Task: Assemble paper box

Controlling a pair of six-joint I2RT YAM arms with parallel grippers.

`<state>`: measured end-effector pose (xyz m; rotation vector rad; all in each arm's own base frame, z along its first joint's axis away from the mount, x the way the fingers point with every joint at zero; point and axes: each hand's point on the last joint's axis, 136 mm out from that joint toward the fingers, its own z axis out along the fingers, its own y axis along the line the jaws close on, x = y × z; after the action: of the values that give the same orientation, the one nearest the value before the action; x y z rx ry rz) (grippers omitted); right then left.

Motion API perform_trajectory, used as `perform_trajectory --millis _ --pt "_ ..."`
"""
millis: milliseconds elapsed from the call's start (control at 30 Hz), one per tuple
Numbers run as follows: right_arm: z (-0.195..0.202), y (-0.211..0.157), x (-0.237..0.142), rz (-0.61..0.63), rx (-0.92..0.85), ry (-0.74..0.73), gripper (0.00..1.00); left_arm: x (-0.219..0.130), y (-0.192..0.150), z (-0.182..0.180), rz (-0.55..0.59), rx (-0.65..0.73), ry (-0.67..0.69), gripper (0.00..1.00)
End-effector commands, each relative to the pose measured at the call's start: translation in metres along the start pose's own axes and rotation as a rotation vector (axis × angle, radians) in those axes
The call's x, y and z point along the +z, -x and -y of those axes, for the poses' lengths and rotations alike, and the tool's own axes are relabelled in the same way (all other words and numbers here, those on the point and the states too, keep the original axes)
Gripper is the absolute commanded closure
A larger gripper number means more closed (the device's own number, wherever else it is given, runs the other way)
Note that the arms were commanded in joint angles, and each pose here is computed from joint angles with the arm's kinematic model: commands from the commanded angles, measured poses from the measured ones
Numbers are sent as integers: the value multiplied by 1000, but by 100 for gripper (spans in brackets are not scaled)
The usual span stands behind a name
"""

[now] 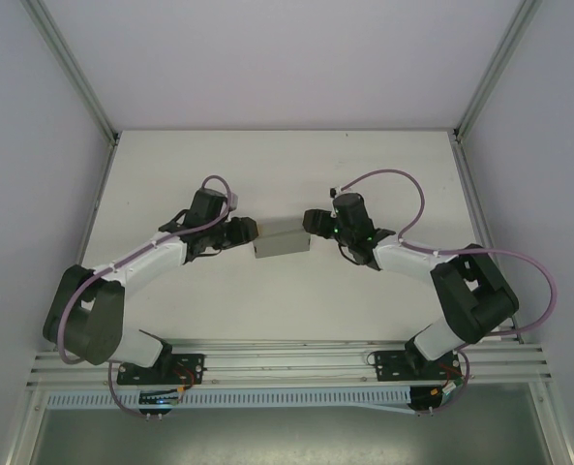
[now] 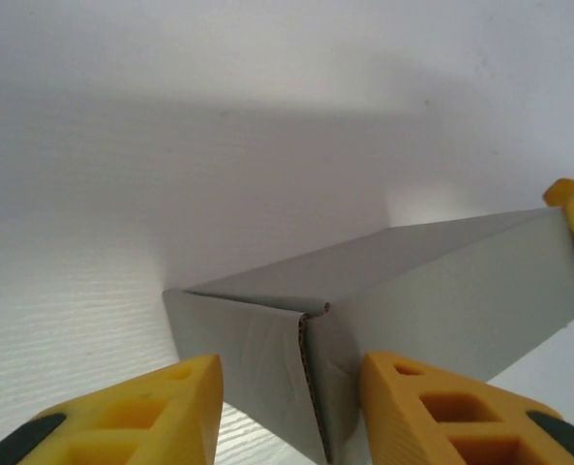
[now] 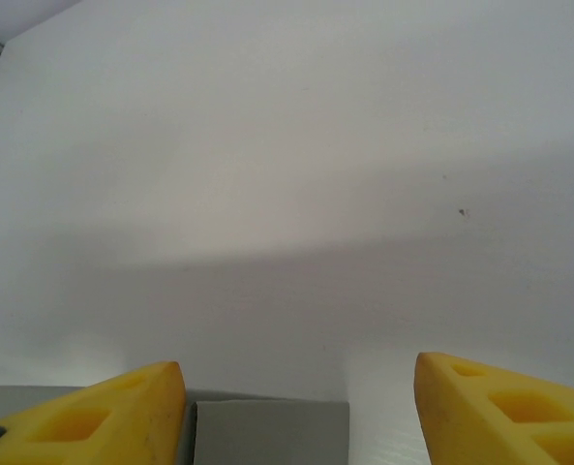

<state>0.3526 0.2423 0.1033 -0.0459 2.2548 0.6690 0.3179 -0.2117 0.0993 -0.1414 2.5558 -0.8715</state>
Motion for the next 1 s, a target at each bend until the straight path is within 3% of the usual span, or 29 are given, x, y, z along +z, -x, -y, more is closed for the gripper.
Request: perform_trajectory --millis 0,133,367,633,700,800,967 --pt "49 -109 1 -339 -127 -83 37 23 -68 -61 -205 -111 166 63" --pt "45 -125 5 -349 -198 13 39 27 -79 -65 -228 -142 146 69" --pt "38 -146 10 -353 -261 132 52 30 -88 -72 -251 -178 160 78" --pt "50 -172 14 -366 -335 93 63 28 -90 -74 -262 -195 179 83" --pt "56 -181 16 -391 -340 79 75 28 -92 -75 -268 -200 183 85" --pt "63 -192 18 -409 -340 73 83 28 -98 -80 -277 -212 192 92" --pt "66 -201 19 -401 -328 90 87 31 -108 -84 -292 -227 180 100"
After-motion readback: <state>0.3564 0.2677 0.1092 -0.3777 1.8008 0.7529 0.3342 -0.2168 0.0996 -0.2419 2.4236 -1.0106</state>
